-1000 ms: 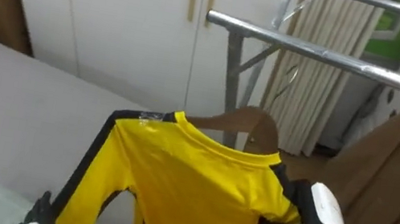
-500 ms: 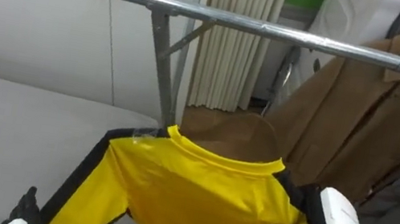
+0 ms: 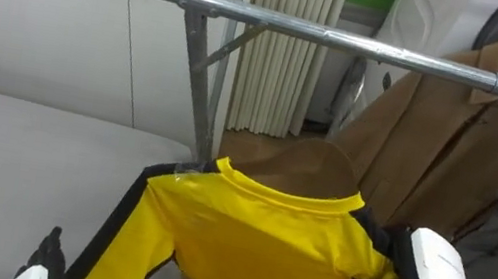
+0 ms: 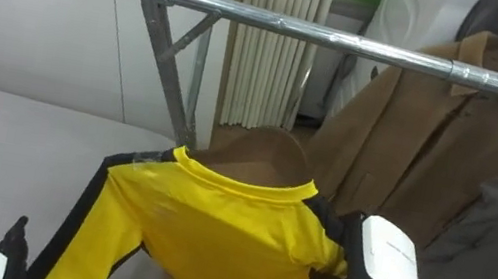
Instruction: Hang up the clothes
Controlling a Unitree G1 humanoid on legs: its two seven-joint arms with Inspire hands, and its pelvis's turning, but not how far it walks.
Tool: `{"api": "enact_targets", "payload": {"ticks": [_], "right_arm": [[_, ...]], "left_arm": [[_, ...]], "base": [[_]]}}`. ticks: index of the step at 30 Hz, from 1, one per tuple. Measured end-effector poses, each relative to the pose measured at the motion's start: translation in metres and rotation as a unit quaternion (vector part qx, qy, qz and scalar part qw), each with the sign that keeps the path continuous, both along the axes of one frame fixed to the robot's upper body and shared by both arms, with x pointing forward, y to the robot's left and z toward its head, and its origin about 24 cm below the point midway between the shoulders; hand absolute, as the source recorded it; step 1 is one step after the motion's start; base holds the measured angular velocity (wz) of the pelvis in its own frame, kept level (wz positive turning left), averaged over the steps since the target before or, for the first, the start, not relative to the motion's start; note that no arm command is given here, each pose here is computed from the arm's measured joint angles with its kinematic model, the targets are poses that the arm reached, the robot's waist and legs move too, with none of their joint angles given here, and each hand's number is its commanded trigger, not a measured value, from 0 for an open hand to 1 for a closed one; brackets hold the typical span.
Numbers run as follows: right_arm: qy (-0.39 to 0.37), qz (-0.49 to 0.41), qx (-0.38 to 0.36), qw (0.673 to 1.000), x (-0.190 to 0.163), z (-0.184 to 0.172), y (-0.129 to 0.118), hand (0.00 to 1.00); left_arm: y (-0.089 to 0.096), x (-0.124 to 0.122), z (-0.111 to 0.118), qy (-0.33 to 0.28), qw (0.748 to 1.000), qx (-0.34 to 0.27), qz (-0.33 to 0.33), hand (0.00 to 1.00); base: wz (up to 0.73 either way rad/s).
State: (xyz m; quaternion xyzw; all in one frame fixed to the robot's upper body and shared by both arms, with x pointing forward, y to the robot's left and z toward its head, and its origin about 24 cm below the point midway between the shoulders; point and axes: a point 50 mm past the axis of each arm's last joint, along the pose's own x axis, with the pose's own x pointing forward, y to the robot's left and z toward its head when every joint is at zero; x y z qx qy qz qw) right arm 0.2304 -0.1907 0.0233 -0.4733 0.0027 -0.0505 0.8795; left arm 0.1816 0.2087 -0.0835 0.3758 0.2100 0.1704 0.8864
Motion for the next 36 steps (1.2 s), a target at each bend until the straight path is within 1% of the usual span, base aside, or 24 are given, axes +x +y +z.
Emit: {"api": "enact_targets", "payload": {"ticks": [7,13,18,22,27,34,36], "right_arm": [[-0.035,0.007,-0.011,0.999,0.002,0.018,-0.001,1.00],[-0.061,0.013,-0.012,0.998,0.004,0.029,0.002,1.00],[-0.098,0.012,-0.015,0.995,0.004,0.042,0.004,1.00],[-0.115,-0.002,-0.028,0.993,0.004,0.047,-0.001,1.00],[-0.148,-0.009,-0.040,0.988,0.002,0.057,-0.005,1.00],[-0.150,-0.017,-0.044,0.988,0.002,0.059,-0.012,1.00],[-0.152,-0.023,-0.029,0.988,0.002,0.060,-0.016,1.00]], "left_arm": [[0.004,-0.027,-0.015,0.053,0.999,-0.008,0.001,0.00],[0.008,-0.045,-0.023,0.083,0.997,-0.006,0.011,0.00],[0.013,-0.066,-0.032,0.118,0.993,-0.001,0.019,0.00],[0.019,-0.080,-0.042,0.157,0.987,0.007,0.028,0.00],[0.026,-0.086,-0.044,0.171,0.985,0.016,0.031,0.00],[0.027,-0.090,-0.046,0.182,0.983,0.016,0.035,0.00],[0.028,-0.089,-0.046,0.185,0.982,0.016,0.031,0.00]], "base": [[0.09],[0.02],[0.01],[0.01],[0.00],[0.00],[0.00]]}}
